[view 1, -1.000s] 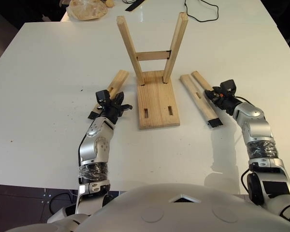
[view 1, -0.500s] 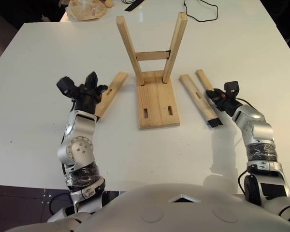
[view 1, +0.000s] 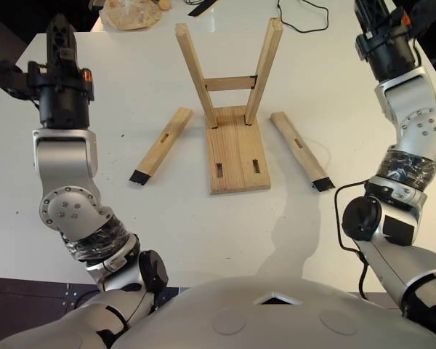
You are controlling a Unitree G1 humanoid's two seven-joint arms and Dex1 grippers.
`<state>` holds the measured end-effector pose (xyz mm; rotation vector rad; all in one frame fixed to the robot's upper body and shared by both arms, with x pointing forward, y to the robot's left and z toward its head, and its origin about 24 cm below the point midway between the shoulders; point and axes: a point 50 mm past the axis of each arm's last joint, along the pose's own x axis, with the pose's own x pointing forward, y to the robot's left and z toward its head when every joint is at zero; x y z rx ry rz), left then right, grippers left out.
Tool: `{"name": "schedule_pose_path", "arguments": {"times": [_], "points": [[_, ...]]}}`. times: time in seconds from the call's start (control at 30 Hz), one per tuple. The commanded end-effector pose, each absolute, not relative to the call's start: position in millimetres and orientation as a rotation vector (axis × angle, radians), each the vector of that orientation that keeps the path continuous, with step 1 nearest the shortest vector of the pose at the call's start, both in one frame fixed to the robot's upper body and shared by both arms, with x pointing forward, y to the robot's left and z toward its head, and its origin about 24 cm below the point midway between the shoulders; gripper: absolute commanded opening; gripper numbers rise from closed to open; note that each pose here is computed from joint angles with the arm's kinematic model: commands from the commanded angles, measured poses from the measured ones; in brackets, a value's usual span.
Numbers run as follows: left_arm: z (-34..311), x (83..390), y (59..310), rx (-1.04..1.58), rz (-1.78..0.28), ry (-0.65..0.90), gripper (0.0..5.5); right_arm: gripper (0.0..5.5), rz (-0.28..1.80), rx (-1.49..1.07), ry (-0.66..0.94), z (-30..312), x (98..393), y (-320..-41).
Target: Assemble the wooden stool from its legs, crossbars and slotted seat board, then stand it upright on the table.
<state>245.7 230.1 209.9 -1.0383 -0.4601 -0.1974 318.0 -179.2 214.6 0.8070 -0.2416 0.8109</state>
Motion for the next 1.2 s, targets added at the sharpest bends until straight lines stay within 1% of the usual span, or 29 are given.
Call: {"name": "schedule_pose_path", "arguments": {"times": [0.03, 0.07, 0.2, 0.33, 0.43, 0.5, 0.6, 0.7, 0.83, 1.0, 1.2], "points": [[235, 237, 218, -0.957, -0.413, -0.512, 0.44, 1.31, 1.069, 0.696, -0.194, 210, 282, -164], [238, 234, 216, -0.94, -0.455, -0.52, 0.5, 1.31, 1.102, 0.674, -0.187, 210, 279, -162], [246, 229, 203, -0.858, -0.587, -0.492, 1.1, 1.31, 1.22, 0.573, -0.157, 214, 274, -152], [246, 226, 184, -0.822, -0.718, -0.456, 1.71, 1.31, 1.318, 0.528, -0.13, 213, 267, -146], [246, 225, 170, -0.822, -0.823, -0.415, 2.19, 1.31, 1.363, 0.524, -0.122, 214, 263, -144], [245, 225, 160, -0.823, -0.902, -0.366, 2.61, 1.31, 1.405, 0.537, -0.114, 216, 259, -143], [247, 223, 152, -0.842, -1.001, -0.315, 3.01, 1.31, 1.475, 0.575, -0.087, 221, 253, -141], [252, 219, 147, -0.885, -1.113, -0.284, 3.05, 1.31, 1.53, 0.638, -0.058, 228, 248, -142], [260, 219, 141, -0.968, -1.216, -0.238, 3.05, 1.31, 1.557, 0.663, -0.004, 225, 242, -142], [261, 220, 132, -0.977, -1.262, -0.199, 3.05, 1.31, 1.563, 0.677, 0.042, 218, 236, -140], [258, 219, 129, -0.962, -1.268, -0.177, 3.05, 1.31, 1.556, 0.667, 0.097, 208, 231, -139]]}}
